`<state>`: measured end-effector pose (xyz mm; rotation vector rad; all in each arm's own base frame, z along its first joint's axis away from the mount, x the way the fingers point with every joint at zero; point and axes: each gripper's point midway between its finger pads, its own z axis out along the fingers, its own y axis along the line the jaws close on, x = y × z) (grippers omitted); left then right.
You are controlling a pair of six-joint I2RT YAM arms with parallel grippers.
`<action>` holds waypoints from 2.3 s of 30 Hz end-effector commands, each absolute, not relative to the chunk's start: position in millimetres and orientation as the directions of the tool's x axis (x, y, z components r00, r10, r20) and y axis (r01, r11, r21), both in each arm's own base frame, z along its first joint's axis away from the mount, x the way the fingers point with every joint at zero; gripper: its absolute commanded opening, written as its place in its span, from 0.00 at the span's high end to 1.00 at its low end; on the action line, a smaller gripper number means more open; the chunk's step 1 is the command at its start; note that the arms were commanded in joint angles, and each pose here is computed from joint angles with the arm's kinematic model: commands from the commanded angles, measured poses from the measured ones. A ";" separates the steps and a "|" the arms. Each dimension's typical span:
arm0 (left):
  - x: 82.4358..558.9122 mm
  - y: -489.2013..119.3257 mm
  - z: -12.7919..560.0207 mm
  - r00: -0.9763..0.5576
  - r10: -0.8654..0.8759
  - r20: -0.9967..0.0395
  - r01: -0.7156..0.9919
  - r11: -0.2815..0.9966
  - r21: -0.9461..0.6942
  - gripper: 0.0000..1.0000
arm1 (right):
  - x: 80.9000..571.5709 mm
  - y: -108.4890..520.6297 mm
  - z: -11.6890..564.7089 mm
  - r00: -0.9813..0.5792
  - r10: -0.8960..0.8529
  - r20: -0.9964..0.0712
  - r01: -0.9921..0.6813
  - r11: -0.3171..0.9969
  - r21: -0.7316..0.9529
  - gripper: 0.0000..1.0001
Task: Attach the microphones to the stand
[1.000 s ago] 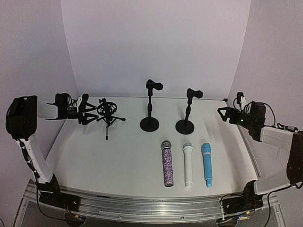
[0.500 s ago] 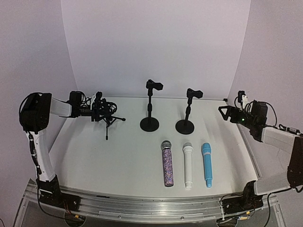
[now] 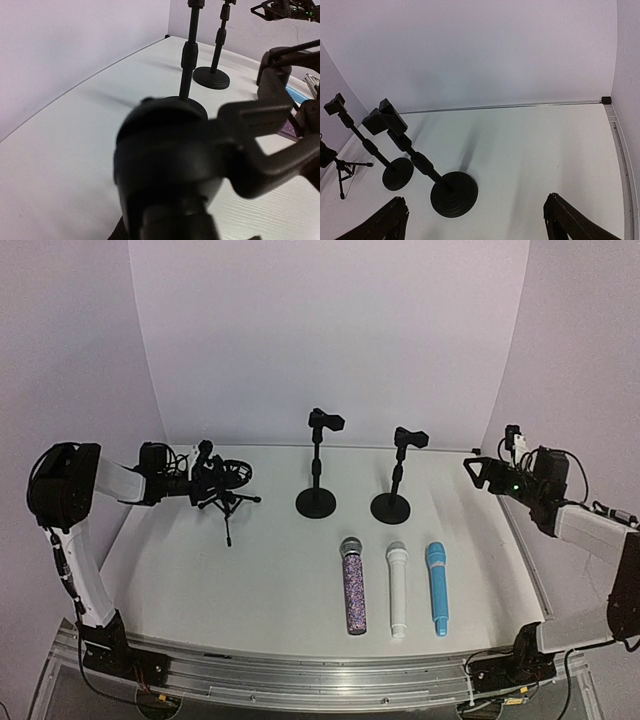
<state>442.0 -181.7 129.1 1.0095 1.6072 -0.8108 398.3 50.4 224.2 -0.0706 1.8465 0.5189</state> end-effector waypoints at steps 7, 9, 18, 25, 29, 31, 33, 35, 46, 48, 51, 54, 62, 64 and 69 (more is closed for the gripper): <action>354.8 -216.2 179.6 -0.086 0.088 -0.992 0.750 0.662 -0.006 1.00 | 380.1 71.6 296.3 -0.180 0.183 -0.966 -0.414 0.877 0.244 0.09; 340.3 -226.0 176.9 -0.062 0.098 -0.993 0.746 0.665 0.019 1.00 | 376.0 81.0 298.6 -0.178 0.174 -0.969 -0.437 0.868 0.236 0.09; 333.8 -236.3 165.7 -0.024 0.128 -0.991 0.674 0.735 0.079 1.00 | 356.2 148.5 304.0 -0.182 0.132 -0.974 -0.569 0.794 0.214 0.10; 326.7 -236.7 144.7 -0.174 0.103 -0.979 0.668 0.743 -0.040 0.99 | 351.5 184.3 303.4 -0.191 0.099 -0.977 -0.636 0.745 0.200 0.10; 324.7 -239.4 139.8 -0.228 0.079 -0.971 0.671 0.735 -0.098 0.93 | 352.9 194.7 304.9 -0.185 0.084 -0.979 -0.653 0.734 0.186 0.10; 319.7 -243.3 137.6 -0.242 0.074 -0.967 0.692 0.712 -0.119 0.91 | 354.1 199.1 306.2 -0.179 0.077 -0.981 -0.660 0.730 0.177 0.10; 315.3 -246.0 134.8 -0.250 0.077 -0.965 0.709 0.694 -0.128 0.85 | 354.7 202.1 307.7 -0.173 0.074 -0.982 -0.665 0.727 0.172 0.10; 313.3 -245.4 131.9 -0.245 0.095 -0.965 0.715 0.690 -0.114 0.72 | 355.2 204.6 308.7 -0.170 0.073 -0.983 -0.670 0.723 0.170 0.10; 294.3 -243.7 160.9 -0.179 0.140 -0.974 0.811 0.581 -0.066 0.31 | 356.3 213.4 309.0 -0.180 0.073 -0.981 -0.690 0.702 0.178 0.09; 285.9 -238.4 166.8 -0.126 0.187 -0.974 0.854 0.520 -0.011 0.30 | 357.0 213.8 308.8 -0.179 0.070 -0.981 -0.691 0.701 0.176 0.09; 278.8 -216.9 166.7 -0.054 0.265 -0.963 0.896 0.438 0.070 0.29 | 358.1 215.6 306.9 -0.184 0.067 -0.981 -0.695 0.696 0.179 0.09; 279.5 -195.2 175.3 -0.002 0.305 -0.952 0.933 0.344 0.108 0.30 | 359.4 218.5 304.4 -0.195 0.069 -0.978 -0.701 0.688 0.188 0.09; 292.6 -203.3 195.0 0.226 0.314 -0.922 0.971 0.001 0.238 0.30 | 362.6 222.3 305.8 -0.179 0.069 -0.981 -0.713 0.678 0.178 0.09; 288.9 -203.5 197.7 0.291 0.321 -0.901 0.957 -0.101 0.273 0.26 | 361.9 222.6 306.8 -0.173 0.066 -0.983 -0.717 0.676 0.171 0.09; 301.2 -206.2 196.3 0.353 0.334 -0.874 0.934 -0.179 0.309 0.20 | 360.0 219.6 307.9 -0.158 0.061 -0.986 -0.710 0.687 0.156 0.09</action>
